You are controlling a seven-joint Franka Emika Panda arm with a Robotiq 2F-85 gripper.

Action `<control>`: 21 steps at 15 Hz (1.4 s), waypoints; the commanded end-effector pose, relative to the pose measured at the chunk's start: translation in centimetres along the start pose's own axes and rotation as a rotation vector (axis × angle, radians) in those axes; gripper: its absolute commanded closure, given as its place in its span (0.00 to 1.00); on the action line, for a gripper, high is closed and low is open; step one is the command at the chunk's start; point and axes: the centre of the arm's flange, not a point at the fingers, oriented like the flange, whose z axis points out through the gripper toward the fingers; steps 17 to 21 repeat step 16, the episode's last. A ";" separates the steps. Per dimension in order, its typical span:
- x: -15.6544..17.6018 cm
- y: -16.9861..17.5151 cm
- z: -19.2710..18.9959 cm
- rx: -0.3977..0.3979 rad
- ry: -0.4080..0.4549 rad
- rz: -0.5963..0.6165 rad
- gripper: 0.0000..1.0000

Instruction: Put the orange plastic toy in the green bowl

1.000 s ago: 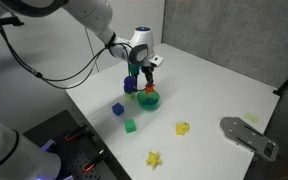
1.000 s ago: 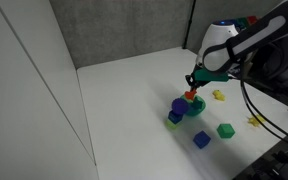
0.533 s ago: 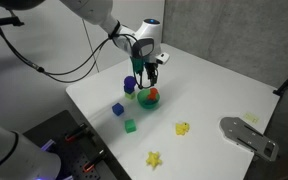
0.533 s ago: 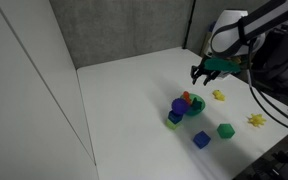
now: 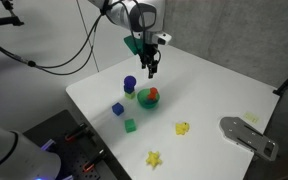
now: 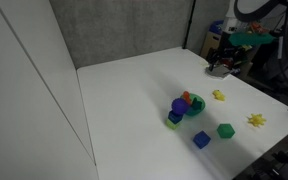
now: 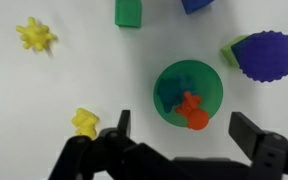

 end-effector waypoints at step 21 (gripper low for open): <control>-12.4 7.8 -11.0 -0.050 0.135 -0.374 0.00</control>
